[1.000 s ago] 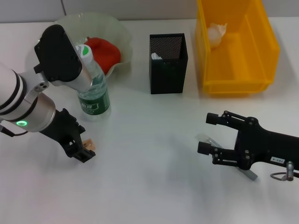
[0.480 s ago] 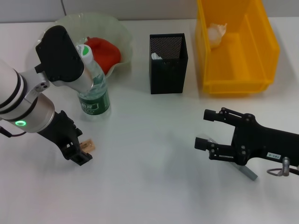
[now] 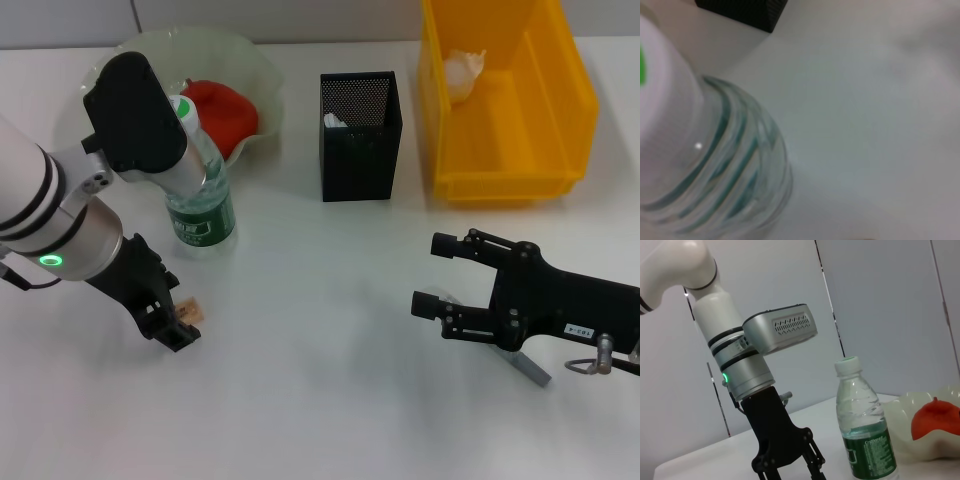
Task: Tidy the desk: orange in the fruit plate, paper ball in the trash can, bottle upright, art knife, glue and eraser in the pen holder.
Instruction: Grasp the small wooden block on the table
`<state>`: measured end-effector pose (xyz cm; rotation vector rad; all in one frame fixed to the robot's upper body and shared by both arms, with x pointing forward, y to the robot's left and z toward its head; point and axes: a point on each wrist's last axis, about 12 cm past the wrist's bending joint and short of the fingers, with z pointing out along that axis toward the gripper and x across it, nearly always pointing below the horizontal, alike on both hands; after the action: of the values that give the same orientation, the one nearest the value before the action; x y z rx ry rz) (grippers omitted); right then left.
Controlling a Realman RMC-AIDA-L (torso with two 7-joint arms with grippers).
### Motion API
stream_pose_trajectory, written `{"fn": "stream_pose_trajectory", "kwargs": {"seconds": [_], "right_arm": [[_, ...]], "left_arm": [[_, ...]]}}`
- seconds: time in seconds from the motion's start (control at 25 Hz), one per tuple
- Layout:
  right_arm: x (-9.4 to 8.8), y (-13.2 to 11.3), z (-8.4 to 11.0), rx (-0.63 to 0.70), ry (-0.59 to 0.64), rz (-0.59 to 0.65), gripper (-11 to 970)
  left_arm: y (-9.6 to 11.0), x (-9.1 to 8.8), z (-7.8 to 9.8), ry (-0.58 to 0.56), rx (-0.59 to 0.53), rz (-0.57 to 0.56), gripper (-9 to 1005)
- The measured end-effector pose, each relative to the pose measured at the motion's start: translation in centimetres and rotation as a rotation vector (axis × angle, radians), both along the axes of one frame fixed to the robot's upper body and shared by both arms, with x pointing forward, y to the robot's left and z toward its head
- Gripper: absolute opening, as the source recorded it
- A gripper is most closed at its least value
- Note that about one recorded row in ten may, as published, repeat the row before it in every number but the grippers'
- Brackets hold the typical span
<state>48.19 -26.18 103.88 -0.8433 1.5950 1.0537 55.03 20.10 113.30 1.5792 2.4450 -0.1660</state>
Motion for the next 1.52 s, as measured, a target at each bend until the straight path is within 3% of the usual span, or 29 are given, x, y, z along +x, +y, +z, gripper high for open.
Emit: {"fn": "stream_pose_trajectory", "kwargs": {"seconds": [0.52,1.04,1.28,1.52], "right_arm": [[0.0,0.0,0.0,0.0,0.001,0.001,833],[-0.2,0.0,-0.1,0.005,0.008,0.0,833],[-0.3,0.0,-0.2,0.005,0.01,-0.002,833],[-0.3,0.0,-0.2,0.006,0.012,-0.005,833]], "left_arm": [[-0.1,0.0,-0.8,0.01,0.009,-0.002,709],[0.1,0.0,-1.5,0.025,0.022,-0.001,637],[0.1,0.3,-1.7,0.024,0.039,0.006,421],[0.1,0.4,-1.7,0.019,0.04,0.008,397]]}}
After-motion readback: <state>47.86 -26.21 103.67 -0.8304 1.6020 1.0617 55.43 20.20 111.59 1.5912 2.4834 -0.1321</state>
